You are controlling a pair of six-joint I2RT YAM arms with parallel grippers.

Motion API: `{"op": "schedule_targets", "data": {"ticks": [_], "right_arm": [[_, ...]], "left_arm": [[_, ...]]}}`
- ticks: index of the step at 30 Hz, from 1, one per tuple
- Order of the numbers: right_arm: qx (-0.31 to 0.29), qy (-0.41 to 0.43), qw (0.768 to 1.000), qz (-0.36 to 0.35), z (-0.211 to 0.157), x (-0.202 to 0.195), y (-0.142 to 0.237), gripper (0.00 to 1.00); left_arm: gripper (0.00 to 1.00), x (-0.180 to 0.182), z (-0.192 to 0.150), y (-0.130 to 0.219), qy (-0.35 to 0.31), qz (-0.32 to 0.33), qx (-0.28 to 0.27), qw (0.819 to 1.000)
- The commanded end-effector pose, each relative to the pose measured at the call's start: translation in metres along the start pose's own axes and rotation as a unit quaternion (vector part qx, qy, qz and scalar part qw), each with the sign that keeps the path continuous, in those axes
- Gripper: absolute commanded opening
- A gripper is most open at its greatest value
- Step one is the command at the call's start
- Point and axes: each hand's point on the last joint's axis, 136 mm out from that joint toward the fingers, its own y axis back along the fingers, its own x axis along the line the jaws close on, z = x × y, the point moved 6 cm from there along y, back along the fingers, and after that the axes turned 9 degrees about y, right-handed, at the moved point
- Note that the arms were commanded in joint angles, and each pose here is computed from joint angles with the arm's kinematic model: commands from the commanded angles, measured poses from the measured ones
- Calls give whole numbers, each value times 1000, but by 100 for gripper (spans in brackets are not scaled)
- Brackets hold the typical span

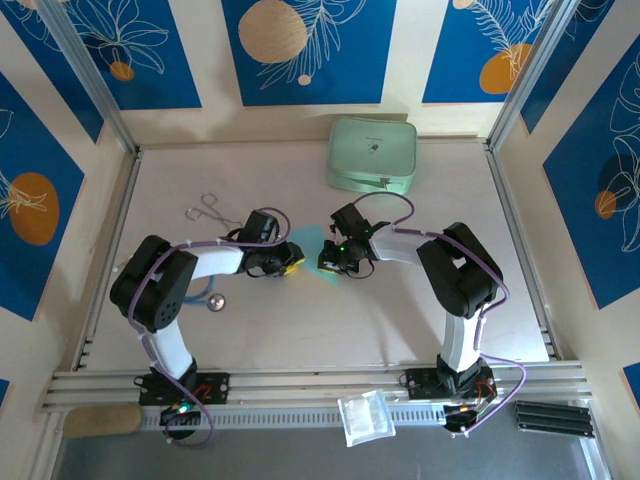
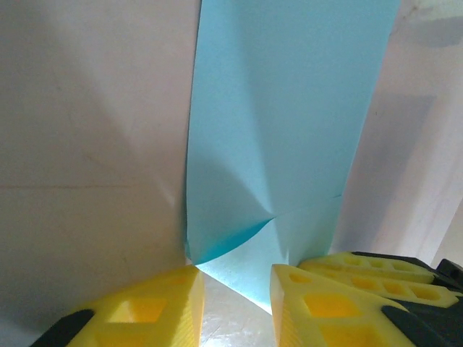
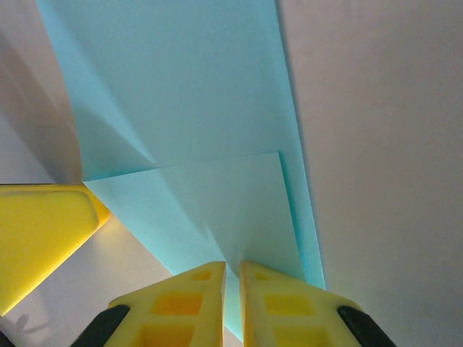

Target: Fold a paper plane with a square sheet of paper (pick it up from the middle)

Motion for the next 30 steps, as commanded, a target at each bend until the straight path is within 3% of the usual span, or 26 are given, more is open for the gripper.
{"op": "schedule_targets", "data": {"ticks": [1,30], "right_arm": [[25,-16,1000,-4,-10,-10,-9,15],[15,2,1000,11,-8,-14,-3,16]], "left_arm": [[29,-11,5,-1,-2,-23,5,1000],[22,-21,24,-6,-11,-92,33,995]]}}
